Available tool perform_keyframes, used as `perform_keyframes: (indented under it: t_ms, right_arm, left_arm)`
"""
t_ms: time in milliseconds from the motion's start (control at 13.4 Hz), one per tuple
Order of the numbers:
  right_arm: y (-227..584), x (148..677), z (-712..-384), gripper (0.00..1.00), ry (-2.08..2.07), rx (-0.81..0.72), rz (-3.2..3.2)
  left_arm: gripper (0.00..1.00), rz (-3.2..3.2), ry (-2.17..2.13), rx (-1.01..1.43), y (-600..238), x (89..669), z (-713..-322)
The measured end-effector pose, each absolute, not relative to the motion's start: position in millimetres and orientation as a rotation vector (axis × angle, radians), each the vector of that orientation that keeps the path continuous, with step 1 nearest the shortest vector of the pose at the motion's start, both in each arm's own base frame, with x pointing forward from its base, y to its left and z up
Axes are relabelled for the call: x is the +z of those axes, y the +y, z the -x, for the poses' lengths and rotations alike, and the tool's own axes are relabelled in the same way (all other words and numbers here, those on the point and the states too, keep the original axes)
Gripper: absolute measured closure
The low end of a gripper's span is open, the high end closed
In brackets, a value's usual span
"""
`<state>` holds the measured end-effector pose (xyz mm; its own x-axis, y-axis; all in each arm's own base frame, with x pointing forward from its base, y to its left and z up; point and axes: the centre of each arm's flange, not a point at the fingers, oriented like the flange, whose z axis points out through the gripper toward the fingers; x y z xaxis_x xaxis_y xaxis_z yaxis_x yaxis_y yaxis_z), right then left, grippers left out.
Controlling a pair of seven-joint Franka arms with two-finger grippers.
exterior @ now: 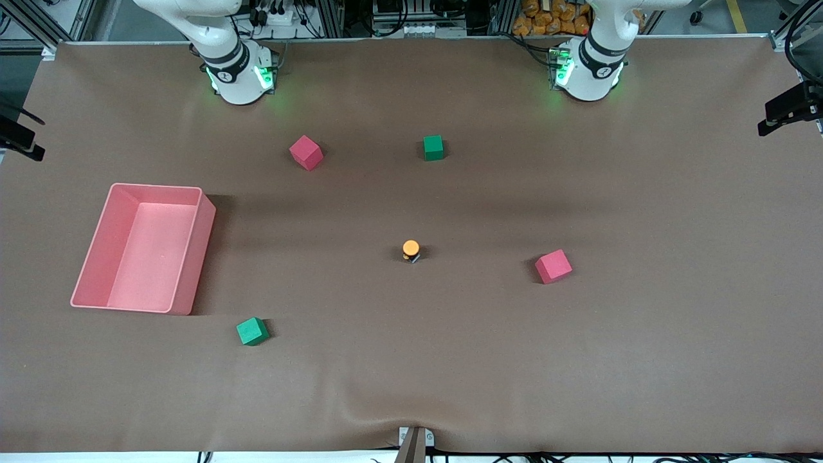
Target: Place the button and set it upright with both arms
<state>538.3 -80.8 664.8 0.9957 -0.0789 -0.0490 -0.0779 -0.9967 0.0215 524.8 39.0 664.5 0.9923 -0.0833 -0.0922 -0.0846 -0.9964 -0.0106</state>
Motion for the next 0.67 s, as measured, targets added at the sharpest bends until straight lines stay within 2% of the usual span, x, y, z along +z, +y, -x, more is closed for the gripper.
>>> perform_keyframes:
  t_ms: [673]
  right_arm:
    - [-77.5, 665.6, -539.9, 0.0, -0.122, -0.054, -3.167]
  left_arm:
    - [0.0, 3.115, 0.094, 0.09, 18.7, 649.5, -535.5]
